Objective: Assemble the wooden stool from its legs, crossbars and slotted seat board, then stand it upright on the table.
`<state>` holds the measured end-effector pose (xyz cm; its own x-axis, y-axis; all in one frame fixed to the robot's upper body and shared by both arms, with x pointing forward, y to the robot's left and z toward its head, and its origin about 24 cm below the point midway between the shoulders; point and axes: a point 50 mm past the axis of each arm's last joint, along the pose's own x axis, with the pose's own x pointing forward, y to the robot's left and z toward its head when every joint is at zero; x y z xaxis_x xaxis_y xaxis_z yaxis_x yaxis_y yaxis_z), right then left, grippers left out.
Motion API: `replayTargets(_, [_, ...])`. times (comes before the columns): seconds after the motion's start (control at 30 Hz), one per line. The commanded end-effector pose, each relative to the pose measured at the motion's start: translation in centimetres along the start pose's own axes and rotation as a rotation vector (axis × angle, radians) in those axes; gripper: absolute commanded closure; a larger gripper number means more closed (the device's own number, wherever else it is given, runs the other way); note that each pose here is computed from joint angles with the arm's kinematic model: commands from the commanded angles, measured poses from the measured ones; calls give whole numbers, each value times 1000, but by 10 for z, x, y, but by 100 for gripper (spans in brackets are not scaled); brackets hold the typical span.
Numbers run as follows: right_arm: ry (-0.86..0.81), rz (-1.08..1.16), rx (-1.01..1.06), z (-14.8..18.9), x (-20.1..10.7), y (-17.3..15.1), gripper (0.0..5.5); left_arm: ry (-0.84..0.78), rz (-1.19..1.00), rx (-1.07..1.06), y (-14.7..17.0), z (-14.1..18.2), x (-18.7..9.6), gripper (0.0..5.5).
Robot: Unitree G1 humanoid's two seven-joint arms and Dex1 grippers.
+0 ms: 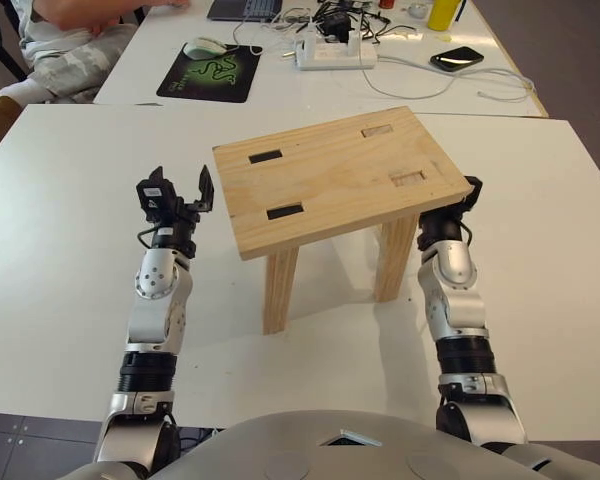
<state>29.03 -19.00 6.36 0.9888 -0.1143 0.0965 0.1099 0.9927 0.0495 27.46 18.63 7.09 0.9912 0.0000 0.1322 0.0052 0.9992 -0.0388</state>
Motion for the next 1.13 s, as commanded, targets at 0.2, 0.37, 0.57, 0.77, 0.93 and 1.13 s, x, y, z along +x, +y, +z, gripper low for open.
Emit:
replayTargets(0.2, [44,8,-8,-19,3,0,261,-8,-13,16,2,-6,12,134])
replayTargets(0.37, [46,15,-6,-22,7,2,261,-23,-27,13,0,-7,16,134])
replayTargets(0.57, [43,23,-14,-22,11,2,261,-35,-35,10,-3,-8,19,134])
replayTargets(0.77, [57,32,-16,-26,13,2,261,-31,-24,4,-4,-13,18,134])
replayTargets(0.93, [96,52,-22,-32,14,6,261,-12,-7,-5,-3,-19,14,134])
replayTargets(1.13, [150,66,-42,-40,13,12,261,42,7,4,-4,-30,10,134])
